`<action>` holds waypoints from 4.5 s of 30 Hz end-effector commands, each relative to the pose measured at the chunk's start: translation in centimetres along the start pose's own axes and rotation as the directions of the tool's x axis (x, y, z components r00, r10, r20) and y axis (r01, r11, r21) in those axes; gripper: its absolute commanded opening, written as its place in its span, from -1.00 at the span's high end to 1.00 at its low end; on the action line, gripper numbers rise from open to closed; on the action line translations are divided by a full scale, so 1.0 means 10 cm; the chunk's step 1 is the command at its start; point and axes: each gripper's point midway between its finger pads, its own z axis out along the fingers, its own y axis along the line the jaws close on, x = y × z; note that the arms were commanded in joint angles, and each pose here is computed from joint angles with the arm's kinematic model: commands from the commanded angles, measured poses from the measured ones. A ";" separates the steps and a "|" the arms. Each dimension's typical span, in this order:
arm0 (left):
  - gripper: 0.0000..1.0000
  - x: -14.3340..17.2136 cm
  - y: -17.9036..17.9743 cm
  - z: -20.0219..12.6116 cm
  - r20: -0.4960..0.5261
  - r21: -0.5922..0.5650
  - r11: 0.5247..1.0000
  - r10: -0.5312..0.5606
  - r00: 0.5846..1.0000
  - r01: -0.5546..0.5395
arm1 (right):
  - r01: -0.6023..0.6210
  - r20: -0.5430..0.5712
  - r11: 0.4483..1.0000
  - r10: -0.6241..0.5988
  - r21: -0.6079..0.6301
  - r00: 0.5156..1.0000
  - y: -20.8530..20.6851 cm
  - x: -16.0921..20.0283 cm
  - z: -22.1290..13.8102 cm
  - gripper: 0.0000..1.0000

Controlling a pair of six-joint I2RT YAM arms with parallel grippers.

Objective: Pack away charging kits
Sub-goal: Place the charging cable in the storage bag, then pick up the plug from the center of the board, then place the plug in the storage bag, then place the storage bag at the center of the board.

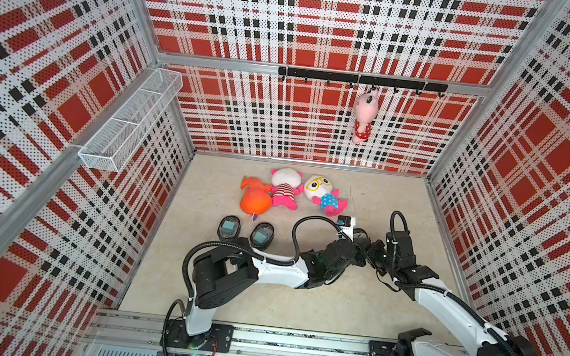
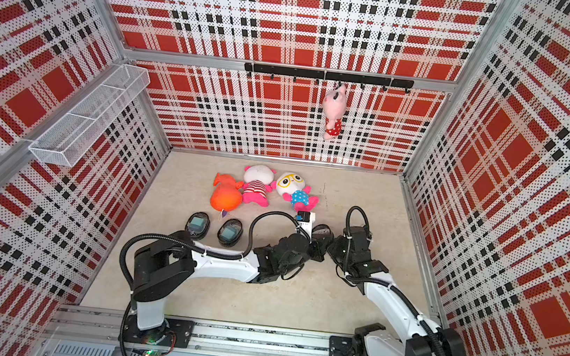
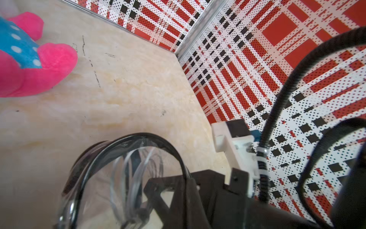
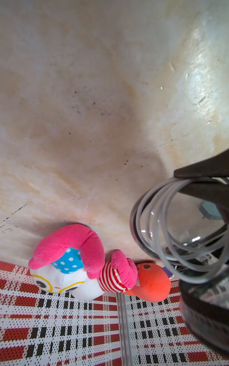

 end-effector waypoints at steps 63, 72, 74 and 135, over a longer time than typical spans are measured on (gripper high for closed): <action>1.00 -1.44 1.77 -1.32 0.251 -0.369 0.896 -0.160 0.955 0.247 | 0.791 0.081 0.511 -0.821 -0.335 0.565 1.05 1.56 0.33 -0.52; 1.00 -1.46 1.82 -1.43 0.248 -0.371 0.895 -0.163 0.955 0.249 | 0.830 -0.045 0.503 -0.860 -0.242 0.508 0.90 1.77 0.71 -0.37; 1.00 -1.44 1.83 -1.43 0.244 -0.372 0.894 -0.165 0.956 0.249 | 0.835 -0.059 0.504 -0.861 -0.221 0.505 0.86 1.79 0.74 -0.35; 1.00 0.00 0.43 -0.26 -0.105 -0.049 0.974 -0.225 0.969 0.221 | 0.472 0.126 0.876 -0.459 -0.098 0.879 0.34 0.52 0.00 0.84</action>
